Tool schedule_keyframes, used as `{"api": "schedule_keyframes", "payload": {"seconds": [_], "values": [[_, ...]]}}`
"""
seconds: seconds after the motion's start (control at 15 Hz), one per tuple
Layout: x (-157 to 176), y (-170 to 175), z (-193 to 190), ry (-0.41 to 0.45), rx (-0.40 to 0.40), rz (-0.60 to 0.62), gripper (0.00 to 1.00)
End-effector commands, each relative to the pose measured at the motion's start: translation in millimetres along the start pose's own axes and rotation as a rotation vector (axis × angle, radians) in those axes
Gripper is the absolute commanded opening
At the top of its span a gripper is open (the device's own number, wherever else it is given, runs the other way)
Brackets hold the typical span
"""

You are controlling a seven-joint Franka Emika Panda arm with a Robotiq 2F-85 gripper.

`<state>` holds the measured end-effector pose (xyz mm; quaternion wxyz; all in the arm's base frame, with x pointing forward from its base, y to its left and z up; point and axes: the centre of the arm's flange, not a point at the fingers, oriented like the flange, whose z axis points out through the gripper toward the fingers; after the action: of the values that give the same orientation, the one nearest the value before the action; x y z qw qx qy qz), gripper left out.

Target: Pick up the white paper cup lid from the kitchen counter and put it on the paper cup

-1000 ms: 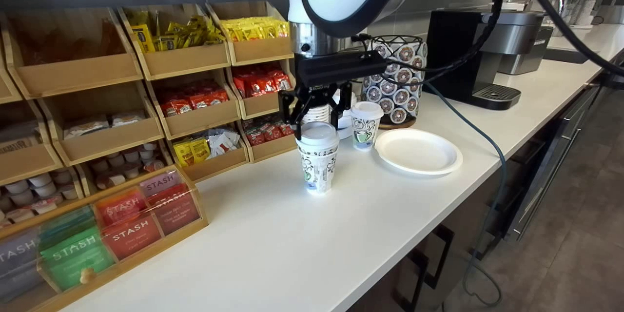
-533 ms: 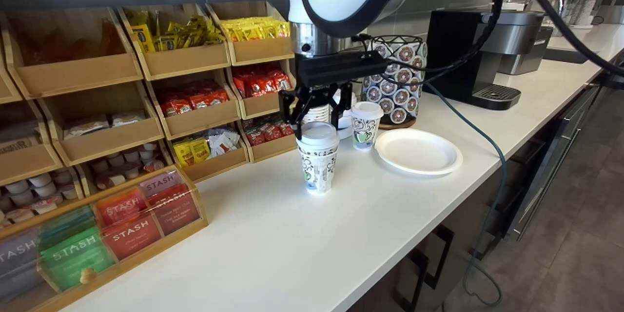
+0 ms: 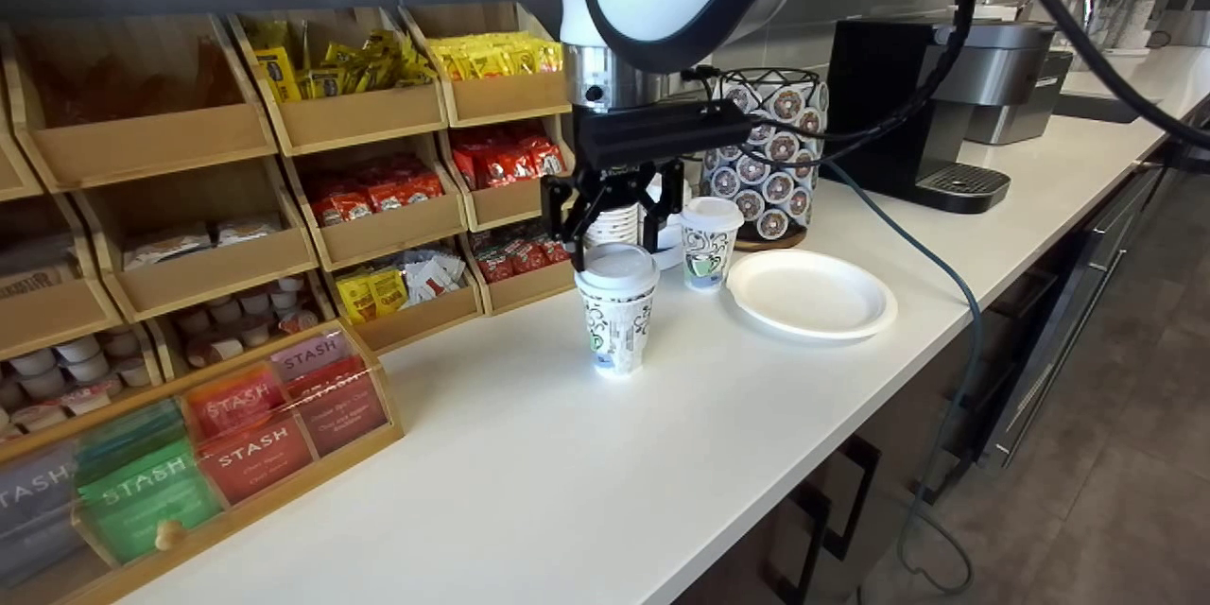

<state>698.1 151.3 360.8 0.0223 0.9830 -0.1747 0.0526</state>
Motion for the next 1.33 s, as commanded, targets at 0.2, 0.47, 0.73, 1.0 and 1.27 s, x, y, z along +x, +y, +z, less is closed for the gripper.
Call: {"api": "schedule_keyframes", "payload": {"seconds": [0.2, 0.47, 0.73, 1.0, 1.27], "values": [[-5, 3, 0, -0.024, 0.002, -0.01, 1.0], [-7, 1, 1, -0.029, 0.001, -0.019, 1.0], [-14, -6, -12, -0.01, -0.009, -0.025, 0.91], [-19, -10, -20, -0.001, -0.005, -0.03, 0.81], [-16, -7, -22, 0.009, -0.01, -0.025, 0.74]]}}
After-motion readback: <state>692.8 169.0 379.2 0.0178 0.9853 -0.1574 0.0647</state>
